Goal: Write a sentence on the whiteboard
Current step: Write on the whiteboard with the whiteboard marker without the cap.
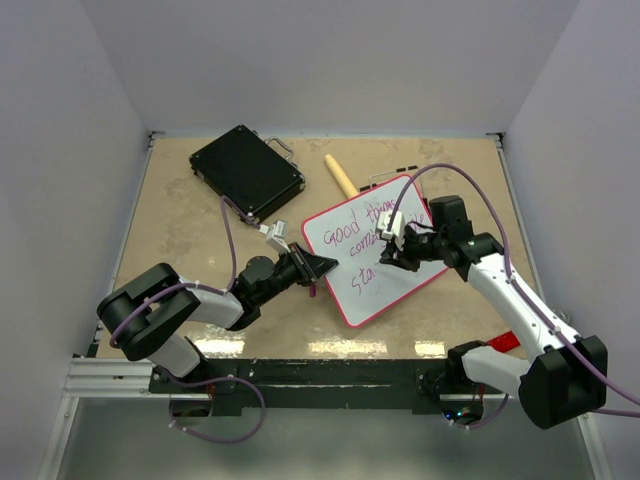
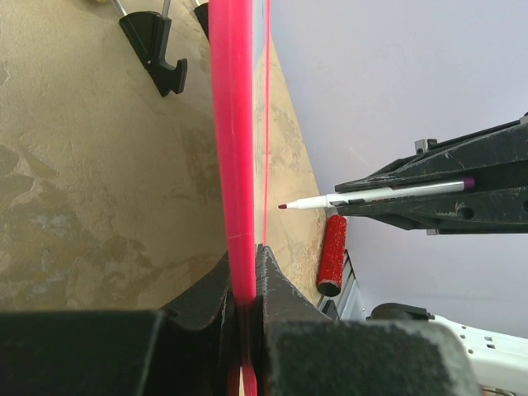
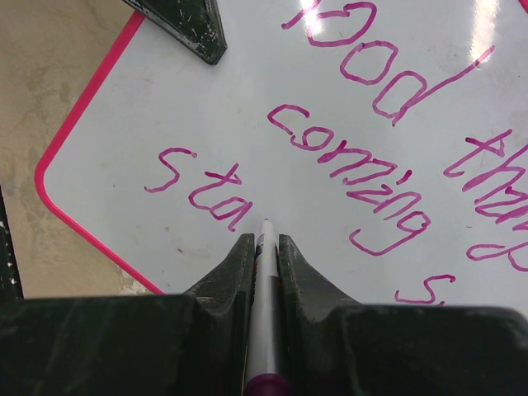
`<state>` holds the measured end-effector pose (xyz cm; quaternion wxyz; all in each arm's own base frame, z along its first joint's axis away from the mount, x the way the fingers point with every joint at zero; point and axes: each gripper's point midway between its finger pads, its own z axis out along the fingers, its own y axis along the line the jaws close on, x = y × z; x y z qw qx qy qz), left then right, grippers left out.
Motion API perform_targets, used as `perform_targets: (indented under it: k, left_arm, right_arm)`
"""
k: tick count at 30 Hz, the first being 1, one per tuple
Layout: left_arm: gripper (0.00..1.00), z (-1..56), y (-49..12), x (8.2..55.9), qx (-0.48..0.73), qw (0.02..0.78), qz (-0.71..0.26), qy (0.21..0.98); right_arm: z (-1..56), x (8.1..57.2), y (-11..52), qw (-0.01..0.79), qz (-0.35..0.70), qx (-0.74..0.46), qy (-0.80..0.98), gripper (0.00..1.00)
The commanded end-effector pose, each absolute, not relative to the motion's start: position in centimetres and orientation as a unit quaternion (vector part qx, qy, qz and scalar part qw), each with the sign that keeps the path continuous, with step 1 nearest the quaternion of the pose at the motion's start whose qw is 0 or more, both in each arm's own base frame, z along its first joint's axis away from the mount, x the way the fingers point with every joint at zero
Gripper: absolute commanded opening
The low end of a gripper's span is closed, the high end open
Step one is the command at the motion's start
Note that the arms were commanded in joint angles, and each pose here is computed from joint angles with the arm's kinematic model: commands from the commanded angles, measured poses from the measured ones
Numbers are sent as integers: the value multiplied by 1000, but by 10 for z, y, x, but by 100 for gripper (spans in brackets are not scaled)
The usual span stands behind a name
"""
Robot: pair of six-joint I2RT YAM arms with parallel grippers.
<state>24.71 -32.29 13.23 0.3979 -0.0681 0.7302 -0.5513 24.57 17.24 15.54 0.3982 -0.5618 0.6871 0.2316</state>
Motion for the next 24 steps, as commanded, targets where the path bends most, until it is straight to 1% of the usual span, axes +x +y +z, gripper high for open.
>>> perform_targets:
  k: [1,19,24]
  left_arm:
    - [0,172,-325,249,-42,444,-585,677]
    - [0,173,-325,248,-42,445,-588,674]
    - [0,173,-325,248,-42,445,-588,674]
  right_arm:
    - [156,248,178,403,239,-561,683,0]
    - [138,250,179,379,228,-560,701,0]
    - [135,240,176,363,233,-576,694,0]
